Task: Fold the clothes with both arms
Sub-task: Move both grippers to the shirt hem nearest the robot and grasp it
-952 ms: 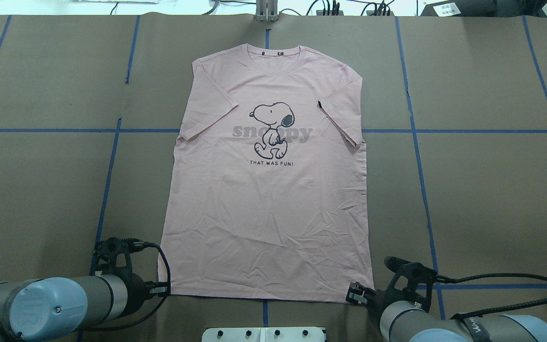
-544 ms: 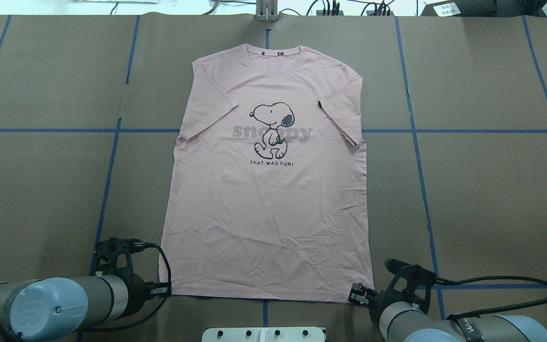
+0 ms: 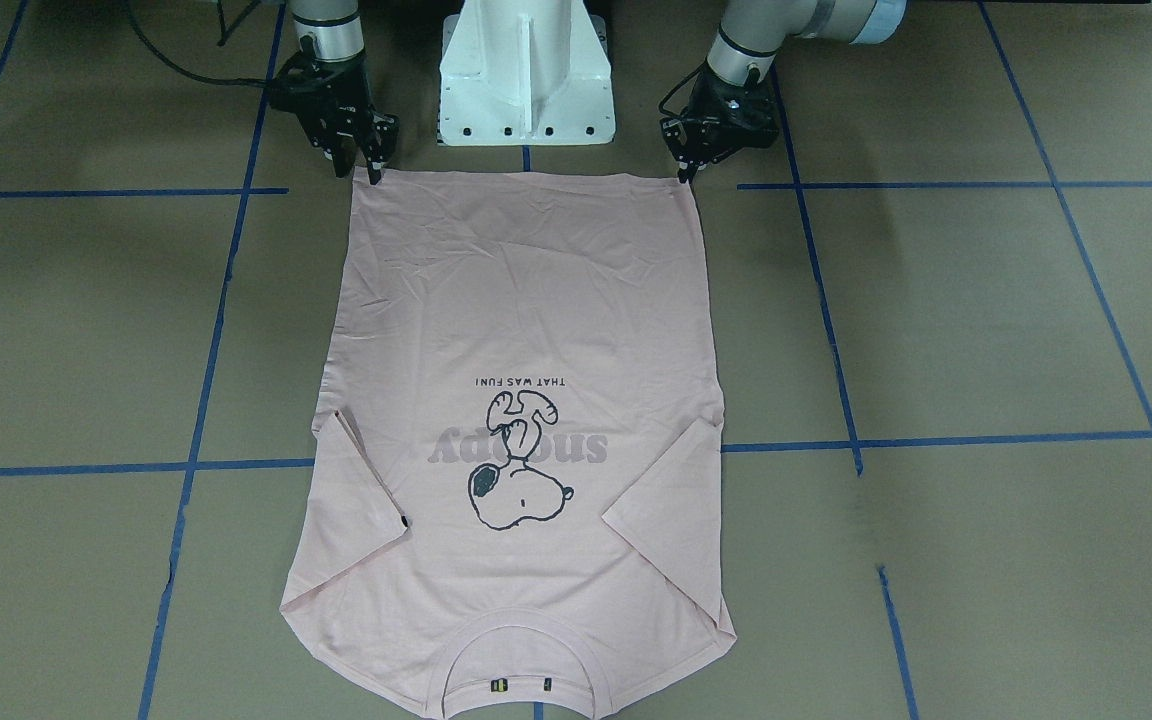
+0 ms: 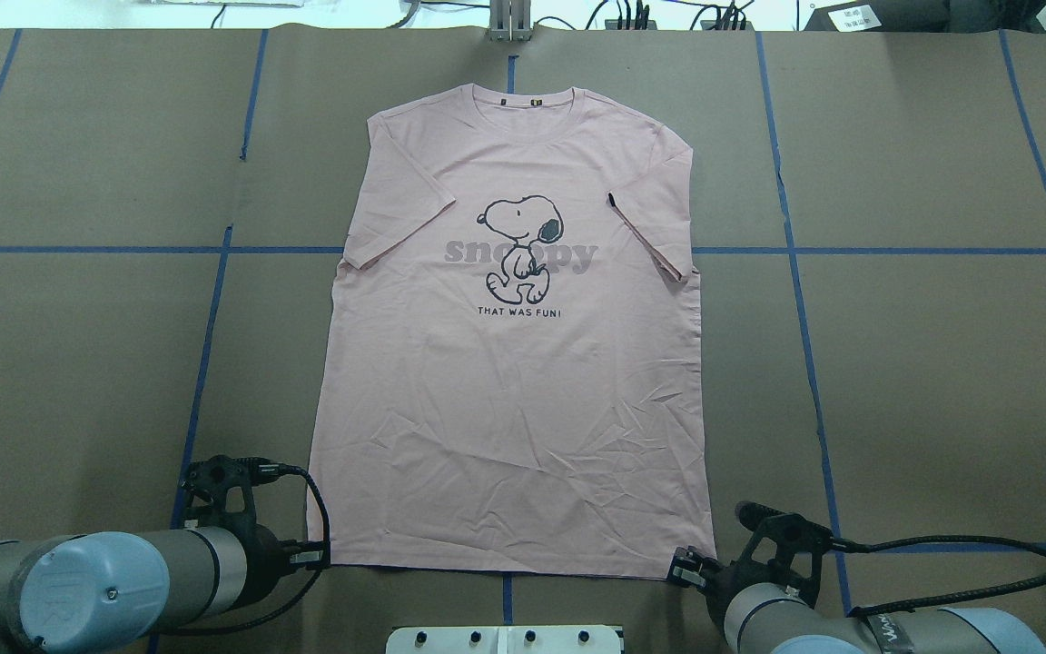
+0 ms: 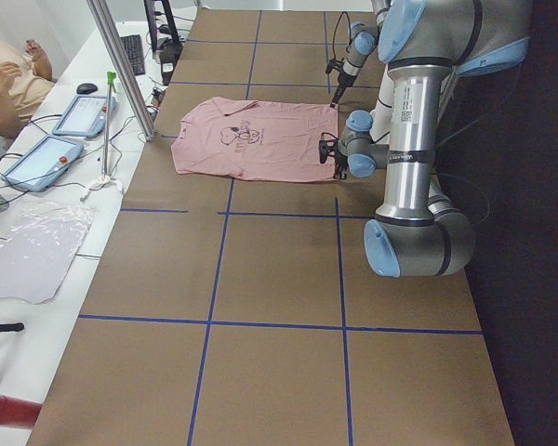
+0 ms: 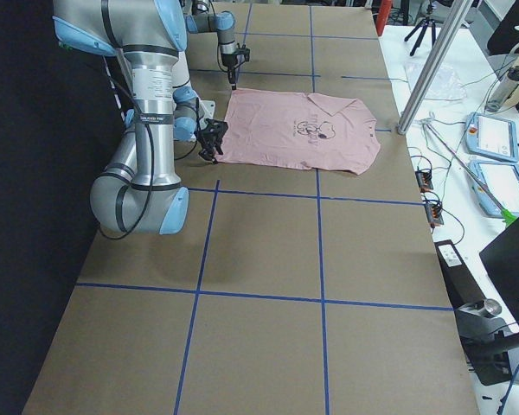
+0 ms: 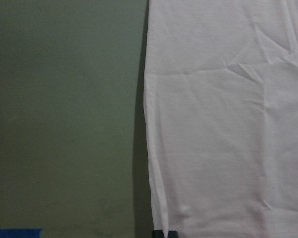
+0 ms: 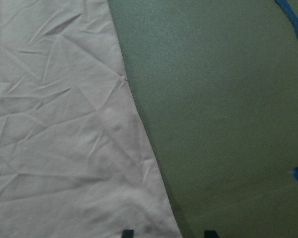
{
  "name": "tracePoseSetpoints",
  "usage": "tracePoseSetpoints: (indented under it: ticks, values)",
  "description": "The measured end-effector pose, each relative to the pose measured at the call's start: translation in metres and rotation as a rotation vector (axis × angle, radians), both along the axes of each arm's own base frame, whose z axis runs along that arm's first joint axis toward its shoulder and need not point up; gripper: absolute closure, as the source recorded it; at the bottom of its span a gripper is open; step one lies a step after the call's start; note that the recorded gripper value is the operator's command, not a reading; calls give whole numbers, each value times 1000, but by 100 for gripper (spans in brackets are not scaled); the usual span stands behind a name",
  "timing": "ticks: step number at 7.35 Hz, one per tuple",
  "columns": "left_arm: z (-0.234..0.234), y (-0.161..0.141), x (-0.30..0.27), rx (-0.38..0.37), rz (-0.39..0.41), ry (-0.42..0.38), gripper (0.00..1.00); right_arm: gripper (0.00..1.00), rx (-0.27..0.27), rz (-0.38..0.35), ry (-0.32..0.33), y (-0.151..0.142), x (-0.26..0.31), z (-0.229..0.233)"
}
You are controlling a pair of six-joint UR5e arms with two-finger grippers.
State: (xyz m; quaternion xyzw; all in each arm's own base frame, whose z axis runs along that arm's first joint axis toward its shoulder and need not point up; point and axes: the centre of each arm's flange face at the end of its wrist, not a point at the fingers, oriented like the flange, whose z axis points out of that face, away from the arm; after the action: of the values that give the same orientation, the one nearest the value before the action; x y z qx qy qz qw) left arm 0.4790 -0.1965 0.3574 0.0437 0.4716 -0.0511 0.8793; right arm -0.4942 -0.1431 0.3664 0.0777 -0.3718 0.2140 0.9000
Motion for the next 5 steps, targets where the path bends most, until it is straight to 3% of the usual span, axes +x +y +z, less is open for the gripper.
tracePoseSetpoints:
  ticks: [1, 2, 3, 5]
  values:
    - [0, 0, 0, 0, 0, 1, 100, 55, -1, 0, 1, 1, -1, 1]
    - [0, 0, 0, 0, 0, 1, 100, 84, -3, 1, 0, 3, -1, 1]
    - [0, 0, 0, 0, 0, 1, 100, 100, -6, 6, -3, 4, -2, 1]
    - [-1, 0, 0, 1, -1, 2, 100, 100, 1, 16, -9, 9, -4, 0]
